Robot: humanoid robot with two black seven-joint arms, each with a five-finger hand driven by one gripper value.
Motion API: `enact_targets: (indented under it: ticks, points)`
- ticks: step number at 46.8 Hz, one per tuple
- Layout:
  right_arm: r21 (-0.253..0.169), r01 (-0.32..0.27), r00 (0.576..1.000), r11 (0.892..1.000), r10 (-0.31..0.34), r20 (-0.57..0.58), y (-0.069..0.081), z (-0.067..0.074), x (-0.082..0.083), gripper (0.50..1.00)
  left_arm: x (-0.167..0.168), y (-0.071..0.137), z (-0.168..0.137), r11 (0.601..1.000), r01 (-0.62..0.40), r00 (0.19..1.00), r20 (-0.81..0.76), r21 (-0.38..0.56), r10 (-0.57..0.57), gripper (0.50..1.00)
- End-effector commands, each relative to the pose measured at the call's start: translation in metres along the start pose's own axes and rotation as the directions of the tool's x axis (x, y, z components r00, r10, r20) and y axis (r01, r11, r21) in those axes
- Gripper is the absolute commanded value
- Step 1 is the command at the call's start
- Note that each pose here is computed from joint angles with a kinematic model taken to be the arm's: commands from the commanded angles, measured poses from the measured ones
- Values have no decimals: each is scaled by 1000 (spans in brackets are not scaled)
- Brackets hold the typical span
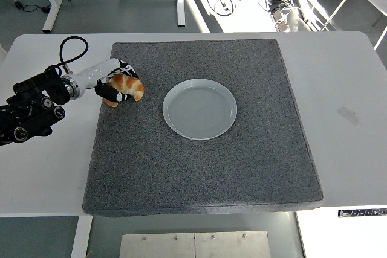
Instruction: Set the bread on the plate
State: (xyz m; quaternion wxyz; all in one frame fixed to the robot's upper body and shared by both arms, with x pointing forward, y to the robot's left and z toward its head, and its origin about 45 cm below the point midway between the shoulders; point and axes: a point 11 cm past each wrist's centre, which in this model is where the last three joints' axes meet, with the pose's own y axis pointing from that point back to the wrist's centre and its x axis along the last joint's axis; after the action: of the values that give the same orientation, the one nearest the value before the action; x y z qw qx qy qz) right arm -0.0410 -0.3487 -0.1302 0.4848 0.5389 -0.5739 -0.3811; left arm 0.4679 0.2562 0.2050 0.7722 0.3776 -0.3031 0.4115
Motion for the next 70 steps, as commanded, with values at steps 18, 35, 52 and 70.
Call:
enact_targets:
  ticks: [18, 35, 52, 70]
  points:
    - [0, -1, 1000, 1000, 1, 0, 0, 0, 0, 1000, 90, 5, 30, 992, -122, 991, -62, -42, 119, 500]
    - [0, -1, 1000, 1000, 1, 0, 0, 0, 0, 1000, 119, 11, 50, 995, -62, 998, -29, -79, 60, 500]
    - [0, -1, 1000, 1000, 1, 0, 0, 0, 0, 1000, 133, 3, 103, 986, 4, 1000, 3, -169, -3, 500]
    - [0, -1, 1000, 1000, 1, 0, 0, 0, 0, 1000, 99, -17, 144, 971, 99, 994, 73, -217, -85, 500]
